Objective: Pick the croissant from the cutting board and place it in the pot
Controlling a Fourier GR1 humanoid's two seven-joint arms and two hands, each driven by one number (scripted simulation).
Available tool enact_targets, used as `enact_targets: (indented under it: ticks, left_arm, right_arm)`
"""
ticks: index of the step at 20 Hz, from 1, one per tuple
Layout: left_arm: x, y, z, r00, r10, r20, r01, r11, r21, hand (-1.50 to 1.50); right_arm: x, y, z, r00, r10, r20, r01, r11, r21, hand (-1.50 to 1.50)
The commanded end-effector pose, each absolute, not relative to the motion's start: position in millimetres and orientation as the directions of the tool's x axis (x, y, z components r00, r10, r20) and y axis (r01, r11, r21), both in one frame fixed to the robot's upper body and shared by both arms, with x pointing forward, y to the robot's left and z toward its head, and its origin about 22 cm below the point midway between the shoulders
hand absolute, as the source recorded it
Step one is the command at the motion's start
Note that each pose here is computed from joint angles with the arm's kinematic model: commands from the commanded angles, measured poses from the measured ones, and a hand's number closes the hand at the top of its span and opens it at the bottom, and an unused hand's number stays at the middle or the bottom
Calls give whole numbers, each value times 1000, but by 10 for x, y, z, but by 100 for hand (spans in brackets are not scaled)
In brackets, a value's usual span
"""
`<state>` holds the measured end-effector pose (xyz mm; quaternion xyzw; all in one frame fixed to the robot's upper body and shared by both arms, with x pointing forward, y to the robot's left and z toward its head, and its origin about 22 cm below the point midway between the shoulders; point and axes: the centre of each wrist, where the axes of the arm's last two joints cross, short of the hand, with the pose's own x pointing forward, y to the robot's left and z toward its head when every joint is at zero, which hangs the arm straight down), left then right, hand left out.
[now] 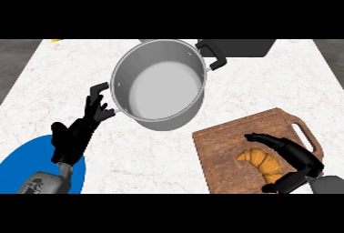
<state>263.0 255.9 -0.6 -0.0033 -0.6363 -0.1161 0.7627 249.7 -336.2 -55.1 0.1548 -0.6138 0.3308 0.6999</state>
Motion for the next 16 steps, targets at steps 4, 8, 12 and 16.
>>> enact_targets:
  ticks: [4,8,12,16]
  left_arm:
    - [2599,2412,-352,265,-178,948,235,965,115,0]
    - [2568,2408,-182,243,-188,952,232,964,132,0]
    - [2593,2286,-105,237,-186,953,277,954,117,0]
    - [2675,2238,6,189,-187,964,336,935,115,0]
  right_arm:
    - [2416,-3121,-927,7,262,965,-677,712,-188,150]
    - [2259,-3143,-1052,27,184,983,-682,722,-116,150]
    - [3074,-3151,-537,-25,204,979,-724,671,-158,150]
    - [3646,-3450,310,-126,292,948,-747,601,-284,150]
